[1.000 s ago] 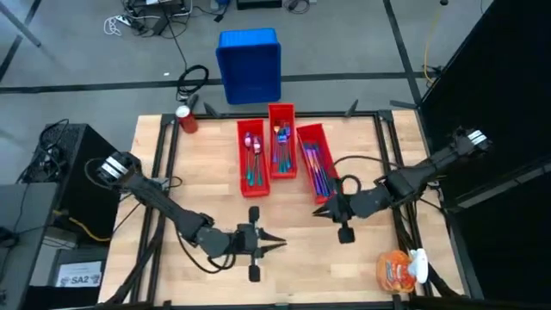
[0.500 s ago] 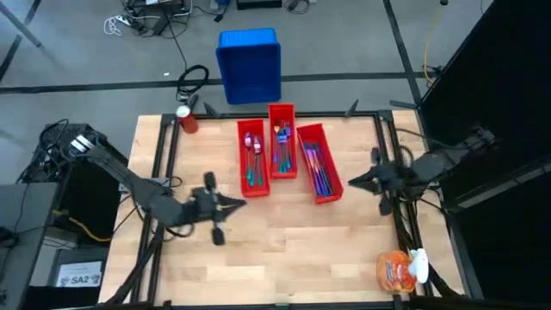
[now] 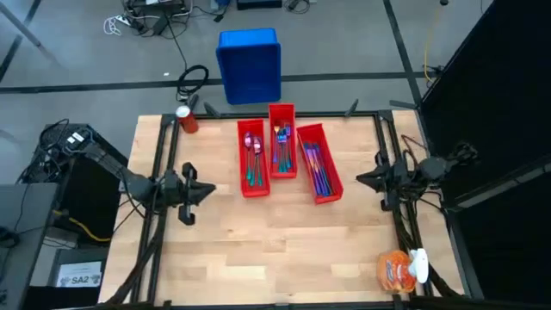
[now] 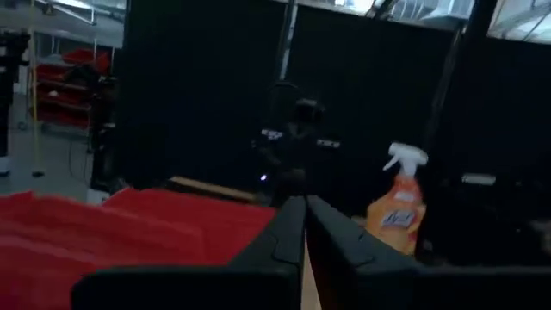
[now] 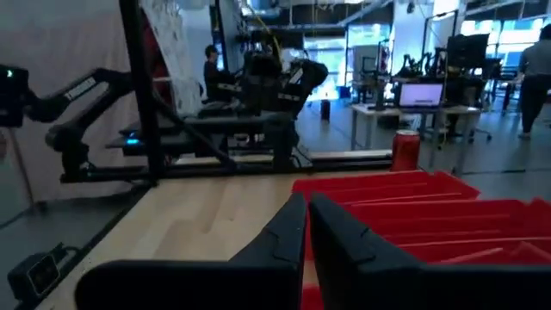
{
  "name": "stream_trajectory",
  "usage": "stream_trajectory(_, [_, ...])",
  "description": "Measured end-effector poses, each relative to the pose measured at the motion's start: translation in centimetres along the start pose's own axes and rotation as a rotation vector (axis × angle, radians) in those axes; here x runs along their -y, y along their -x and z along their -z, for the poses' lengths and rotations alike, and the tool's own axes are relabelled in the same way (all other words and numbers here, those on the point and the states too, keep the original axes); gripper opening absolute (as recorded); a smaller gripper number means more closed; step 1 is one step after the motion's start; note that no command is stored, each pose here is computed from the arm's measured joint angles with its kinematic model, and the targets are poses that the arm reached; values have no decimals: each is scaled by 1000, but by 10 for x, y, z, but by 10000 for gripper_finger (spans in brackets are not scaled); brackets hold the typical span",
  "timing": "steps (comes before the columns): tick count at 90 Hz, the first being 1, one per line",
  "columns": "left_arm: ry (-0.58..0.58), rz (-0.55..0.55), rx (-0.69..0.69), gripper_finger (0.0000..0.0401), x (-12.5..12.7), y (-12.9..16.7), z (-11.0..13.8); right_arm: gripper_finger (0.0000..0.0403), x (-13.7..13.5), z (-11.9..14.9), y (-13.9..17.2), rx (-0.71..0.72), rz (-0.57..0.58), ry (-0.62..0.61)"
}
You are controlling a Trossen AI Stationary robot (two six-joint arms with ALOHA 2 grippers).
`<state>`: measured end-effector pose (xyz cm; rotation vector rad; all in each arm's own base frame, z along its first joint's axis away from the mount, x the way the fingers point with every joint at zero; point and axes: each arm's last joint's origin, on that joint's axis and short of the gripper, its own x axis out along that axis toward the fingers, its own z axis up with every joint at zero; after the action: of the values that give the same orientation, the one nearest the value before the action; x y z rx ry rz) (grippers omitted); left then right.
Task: Sort silverware
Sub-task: Return to Home Position
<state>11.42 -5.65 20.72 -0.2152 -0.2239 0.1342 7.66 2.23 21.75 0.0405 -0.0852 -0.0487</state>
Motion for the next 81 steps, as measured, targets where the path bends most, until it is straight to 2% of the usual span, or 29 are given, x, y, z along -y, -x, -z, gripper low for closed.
stream_trajectory(13, [-32,-9,-43,0,-7,6,19,0,-3,33,-12,46,40,20])
stream_trajectory(22, [-54,5,-87,0,-7,6,24,0,2,49,-14,-53,102,7])
stream_trajectory(29, [-75,7,-99,0,-7,6,26,0,5,51,-16,-66,164,-16])
stream_trajectory(40, [-90,7,-94,0,-7,6,25,0,9,52,-18,-77,192,-7])
stream_trajectory(55, [-116,29,-136,0,-7,7,30,0,12,54,-20,-103,155,3])
stream_trajectory(81, [-171,-28,-199,0,-14,5,38,0,19,58,-24,-139,221,3])
